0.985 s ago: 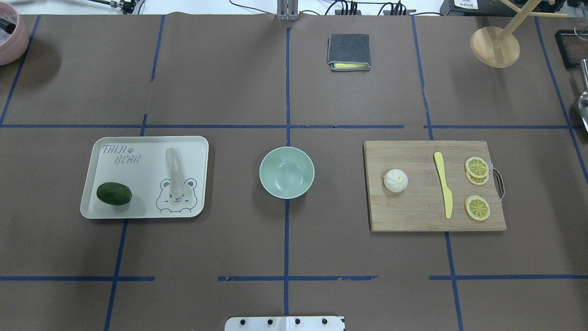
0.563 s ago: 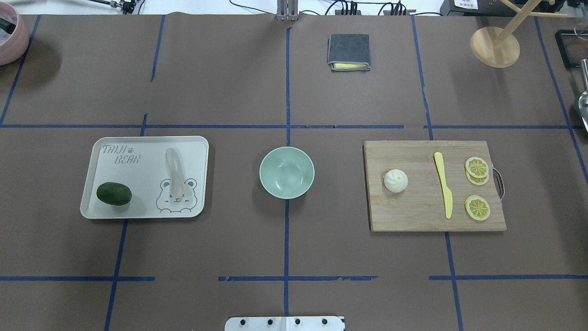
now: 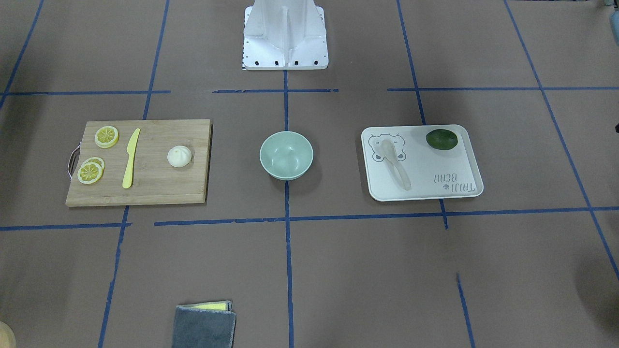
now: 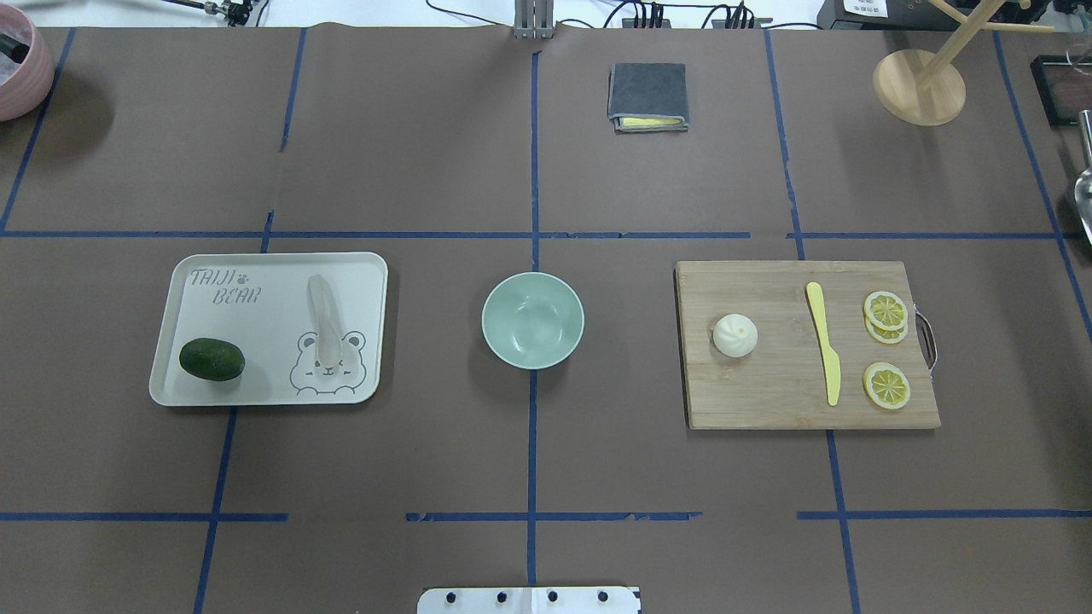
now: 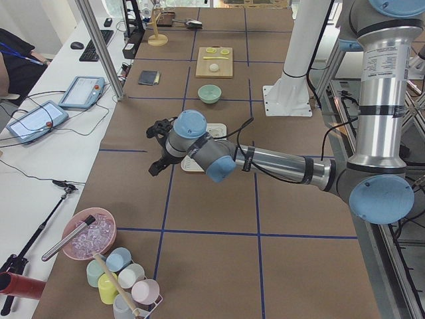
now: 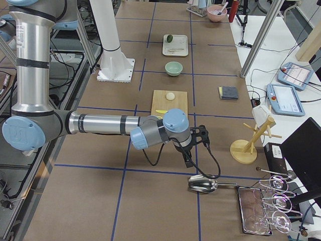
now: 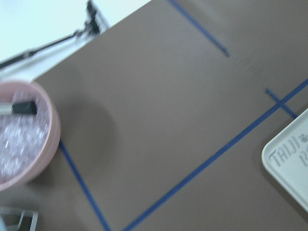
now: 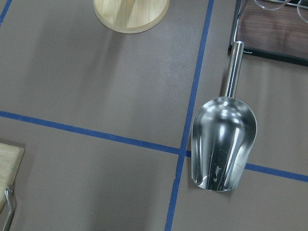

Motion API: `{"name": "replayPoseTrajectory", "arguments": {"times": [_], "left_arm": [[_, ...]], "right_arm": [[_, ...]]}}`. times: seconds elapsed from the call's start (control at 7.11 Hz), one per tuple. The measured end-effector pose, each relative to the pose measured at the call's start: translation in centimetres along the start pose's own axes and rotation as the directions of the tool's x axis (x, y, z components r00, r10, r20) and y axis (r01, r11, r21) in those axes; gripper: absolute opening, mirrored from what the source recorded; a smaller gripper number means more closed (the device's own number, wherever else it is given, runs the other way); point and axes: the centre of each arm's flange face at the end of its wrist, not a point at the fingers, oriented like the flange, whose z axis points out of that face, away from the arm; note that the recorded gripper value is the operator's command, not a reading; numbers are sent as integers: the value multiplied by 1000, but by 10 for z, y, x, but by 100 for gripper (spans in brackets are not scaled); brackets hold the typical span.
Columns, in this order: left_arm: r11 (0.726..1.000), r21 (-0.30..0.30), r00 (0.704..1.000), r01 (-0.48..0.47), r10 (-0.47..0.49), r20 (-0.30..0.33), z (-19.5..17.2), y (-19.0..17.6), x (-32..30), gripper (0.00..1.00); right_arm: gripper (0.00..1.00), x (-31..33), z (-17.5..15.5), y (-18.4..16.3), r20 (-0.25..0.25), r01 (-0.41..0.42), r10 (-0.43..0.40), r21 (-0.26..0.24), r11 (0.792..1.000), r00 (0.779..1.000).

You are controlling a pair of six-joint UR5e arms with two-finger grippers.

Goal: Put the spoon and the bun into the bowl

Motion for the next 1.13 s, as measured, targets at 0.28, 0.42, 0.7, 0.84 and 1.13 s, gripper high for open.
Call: {"name": "replayPoseTrajectory", "arguments": {"times": [0.28,0.42,0.7,0.84,1.13], "left_arm": [[989,40,986,142,-138,-98,44,-61,59,100],[985,52,983,167,-162,-87,64,-76,91,100],[942,10,940,335,-334,-71,103,-80,152,81],[878,-12,877,478,-478,-53,119,-78,170,79],[667,-30,667,745,-745,21,171,-72,235,79]], "right_arm": [[100,6,6,4,-2,-11,11,-12,1000,1000],[100,8,8,7,-2,-18,18,-17,1000,1000],[100,13,12,13,-2,-31,31,-28,999,1000],[100,15,14,15,-2,-37,37,-33,999,999],[100,18,17,18,-3,-45,45,-41,998,999]]}}
